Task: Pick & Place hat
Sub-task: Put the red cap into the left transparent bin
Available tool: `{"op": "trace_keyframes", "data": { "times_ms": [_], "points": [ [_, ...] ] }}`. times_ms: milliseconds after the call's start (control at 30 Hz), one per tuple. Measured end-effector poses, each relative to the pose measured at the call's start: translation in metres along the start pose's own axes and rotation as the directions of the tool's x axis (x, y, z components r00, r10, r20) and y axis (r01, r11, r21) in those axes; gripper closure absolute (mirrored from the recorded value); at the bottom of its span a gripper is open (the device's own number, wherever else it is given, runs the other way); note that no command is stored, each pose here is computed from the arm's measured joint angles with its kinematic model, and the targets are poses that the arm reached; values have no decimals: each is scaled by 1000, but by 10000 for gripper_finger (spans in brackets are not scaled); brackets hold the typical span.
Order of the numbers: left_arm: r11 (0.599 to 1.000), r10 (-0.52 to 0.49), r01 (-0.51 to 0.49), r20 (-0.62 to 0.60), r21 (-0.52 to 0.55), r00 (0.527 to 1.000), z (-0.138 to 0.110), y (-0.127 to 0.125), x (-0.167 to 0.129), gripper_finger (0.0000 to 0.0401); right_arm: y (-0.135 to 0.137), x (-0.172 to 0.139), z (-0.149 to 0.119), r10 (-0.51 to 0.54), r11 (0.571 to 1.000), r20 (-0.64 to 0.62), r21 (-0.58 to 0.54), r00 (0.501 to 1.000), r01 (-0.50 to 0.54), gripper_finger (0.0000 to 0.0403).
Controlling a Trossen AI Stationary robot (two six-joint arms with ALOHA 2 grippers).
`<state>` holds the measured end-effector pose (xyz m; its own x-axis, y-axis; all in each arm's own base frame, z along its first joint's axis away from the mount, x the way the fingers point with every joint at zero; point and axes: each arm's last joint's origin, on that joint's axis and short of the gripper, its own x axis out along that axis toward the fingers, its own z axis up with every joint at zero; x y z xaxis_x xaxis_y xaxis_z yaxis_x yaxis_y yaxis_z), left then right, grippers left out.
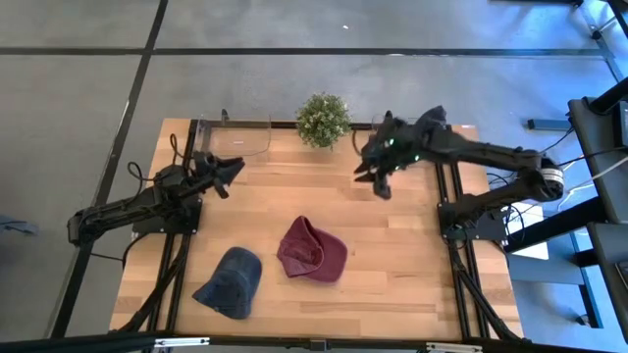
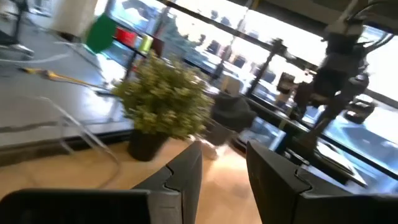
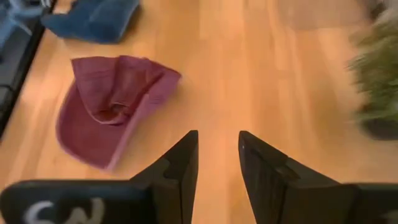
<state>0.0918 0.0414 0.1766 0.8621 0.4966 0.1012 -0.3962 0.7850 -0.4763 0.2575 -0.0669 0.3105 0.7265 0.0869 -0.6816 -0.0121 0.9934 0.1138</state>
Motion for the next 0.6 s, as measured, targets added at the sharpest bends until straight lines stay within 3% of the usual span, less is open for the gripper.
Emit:
{"op": "trace_keyframes", "data": {
  "times_ms": [167, 300, 467, 600],
  "points": [
    [1000, -20, 20, -10, -8, 1000, 0, -1, 0, 281, 17, 36, -33, 176, 976, -12, 134, 984, -172, 287],
    [997, -66, 65, -35, -47, 997, -1, -2, 0, 281, 29, 61, -64, 227, 937, -2, 271, 974, -219, 287],
    [991, -124, 121, -66, -56, 990, -2, -4, 0, 281, 52, 81, -92, 299, 915, 89, 256, 950, -312, 287],
    [991, -126, 123, -67, -56, 990, -2, -4, 0, 281, 67, 88, -107, 231, 921, 155, 282, 960, -267, 287]
  ]
}}
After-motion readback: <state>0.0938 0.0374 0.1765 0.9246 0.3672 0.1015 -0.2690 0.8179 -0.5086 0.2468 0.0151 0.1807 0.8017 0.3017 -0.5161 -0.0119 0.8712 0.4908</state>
